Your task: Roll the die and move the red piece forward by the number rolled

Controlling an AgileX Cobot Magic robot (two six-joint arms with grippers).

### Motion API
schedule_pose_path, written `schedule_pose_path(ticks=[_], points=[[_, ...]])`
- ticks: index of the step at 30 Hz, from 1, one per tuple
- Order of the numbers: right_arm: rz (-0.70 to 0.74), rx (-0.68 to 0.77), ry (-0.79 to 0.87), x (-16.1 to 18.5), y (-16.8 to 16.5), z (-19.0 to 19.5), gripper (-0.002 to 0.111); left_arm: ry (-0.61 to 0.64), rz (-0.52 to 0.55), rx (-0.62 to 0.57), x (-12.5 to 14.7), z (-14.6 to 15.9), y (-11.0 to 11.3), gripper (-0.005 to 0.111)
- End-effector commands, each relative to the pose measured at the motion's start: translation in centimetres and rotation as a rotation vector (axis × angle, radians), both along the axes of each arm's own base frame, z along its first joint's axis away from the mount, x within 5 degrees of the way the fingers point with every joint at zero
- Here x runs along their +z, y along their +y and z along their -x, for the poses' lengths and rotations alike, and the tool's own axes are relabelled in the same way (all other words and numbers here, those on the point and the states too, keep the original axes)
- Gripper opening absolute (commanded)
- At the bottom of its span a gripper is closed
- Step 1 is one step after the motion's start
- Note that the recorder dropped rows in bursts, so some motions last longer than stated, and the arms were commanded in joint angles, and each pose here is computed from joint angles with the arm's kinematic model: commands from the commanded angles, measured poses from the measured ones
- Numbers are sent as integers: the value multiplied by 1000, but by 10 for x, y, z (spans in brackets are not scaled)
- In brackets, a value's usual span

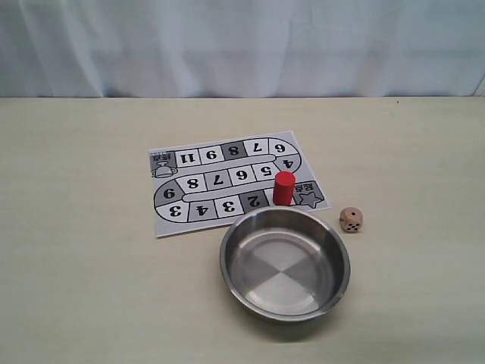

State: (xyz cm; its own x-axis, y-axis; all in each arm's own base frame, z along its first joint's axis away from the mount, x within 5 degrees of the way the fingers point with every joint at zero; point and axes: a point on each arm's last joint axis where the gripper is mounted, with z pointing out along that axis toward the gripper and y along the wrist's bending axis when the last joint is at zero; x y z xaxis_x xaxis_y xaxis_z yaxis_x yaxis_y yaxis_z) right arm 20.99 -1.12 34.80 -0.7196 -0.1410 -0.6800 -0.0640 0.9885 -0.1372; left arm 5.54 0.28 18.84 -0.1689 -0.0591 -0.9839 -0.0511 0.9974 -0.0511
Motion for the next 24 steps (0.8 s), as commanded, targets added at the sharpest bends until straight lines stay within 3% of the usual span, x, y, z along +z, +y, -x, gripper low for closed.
schedule_pose_path(ticks=[1,7,13,20,24], points=[[21,13,-182,24,2,55,4,-17,-3,-7,3,0,0,0],[-10,23,-475,52,9,139,4,-17,-3,-7,3,0,0,0],[-18,36,-685,57,14,211,4,-17,-3,-7,3,0,0,0],[-46,61,-859,45,19,264,4,-17,0,-7,3,0,0,0],[-32,78,-898,38,20,272,4,-17,0,-7,3,0,0,0]])
